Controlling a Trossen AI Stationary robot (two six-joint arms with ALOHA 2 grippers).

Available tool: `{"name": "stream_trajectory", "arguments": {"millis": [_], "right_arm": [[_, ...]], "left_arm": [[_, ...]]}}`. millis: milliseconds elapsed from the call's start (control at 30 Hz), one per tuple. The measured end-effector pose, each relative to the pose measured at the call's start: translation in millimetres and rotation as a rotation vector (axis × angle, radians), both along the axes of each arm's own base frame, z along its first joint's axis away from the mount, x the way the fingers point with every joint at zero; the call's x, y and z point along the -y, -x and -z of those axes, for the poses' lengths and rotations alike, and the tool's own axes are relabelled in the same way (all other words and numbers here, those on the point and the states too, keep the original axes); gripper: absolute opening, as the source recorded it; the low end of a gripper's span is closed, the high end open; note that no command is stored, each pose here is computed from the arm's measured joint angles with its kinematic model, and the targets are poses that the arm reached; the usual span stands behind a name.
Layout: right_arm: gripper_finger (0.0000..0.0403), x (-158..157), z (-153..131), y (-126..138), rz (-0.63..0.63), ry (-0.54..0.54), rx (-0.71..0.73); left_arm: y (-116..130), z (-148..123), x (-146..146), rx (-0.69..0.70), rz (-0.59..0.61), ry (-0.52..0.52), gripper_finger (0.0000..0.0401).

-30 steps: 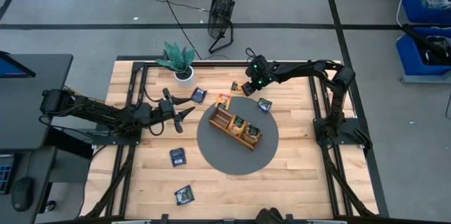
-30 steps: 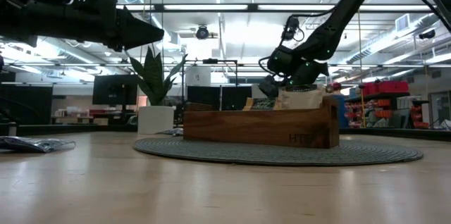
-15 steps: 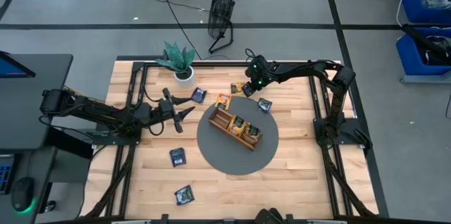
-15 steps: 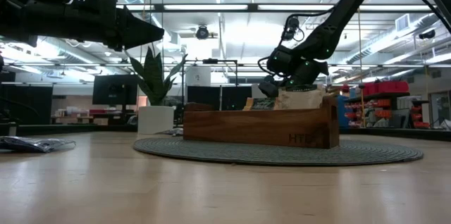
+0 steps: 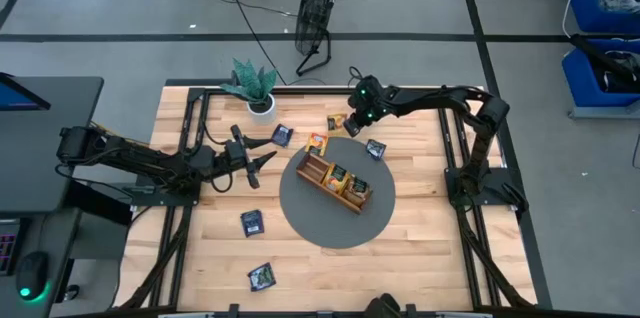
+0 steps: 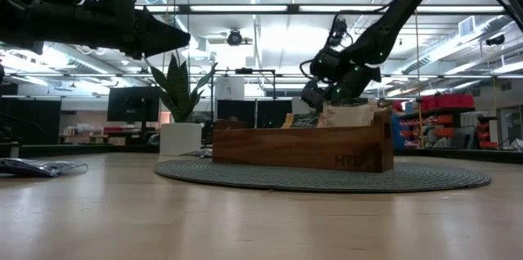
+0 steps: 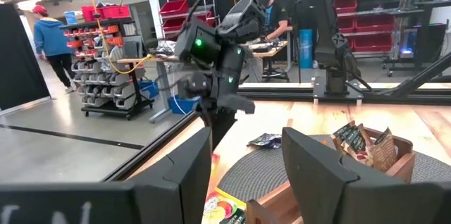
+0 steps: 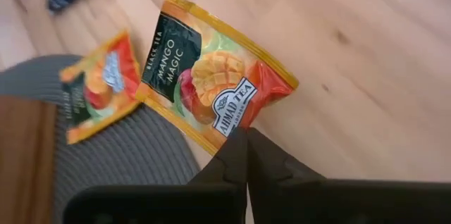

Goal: Pick & Place Tea
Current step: Put the orange tea bag into the middle section of the wooden organizer

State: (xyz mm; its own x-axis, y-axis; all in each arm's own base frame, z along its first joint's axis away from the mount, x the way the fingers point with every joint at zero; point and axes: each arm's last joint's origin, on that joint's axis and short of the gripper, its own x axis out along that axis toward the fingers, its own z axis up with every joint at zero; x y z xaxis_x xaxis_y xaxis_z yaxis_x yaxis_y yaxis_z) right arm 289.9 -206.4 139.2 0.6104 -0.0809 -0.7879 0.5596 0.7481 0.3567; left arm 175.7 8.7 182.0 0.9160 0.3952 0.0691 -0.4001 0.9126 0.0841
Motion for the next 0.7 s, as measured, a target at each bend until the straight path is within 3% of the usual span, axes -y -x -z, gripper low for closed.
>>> {"name": "stream_trajectory", "arguments": {"millis": [367,700], "right_arm": [[0.0000,-26.5,-42.8,-7.1,-0.057,0.113,0.069],[0.0000,-63.8,-66.1,-25.9,-0.126,0.254,0.135]], "left_arm": [[0.4,-1.3,-2.9,0.017,-0.032,0.007,0.0177],[1.0,-1.1,-13.1,0.110,-0.044,0.210,0.0177]]}}
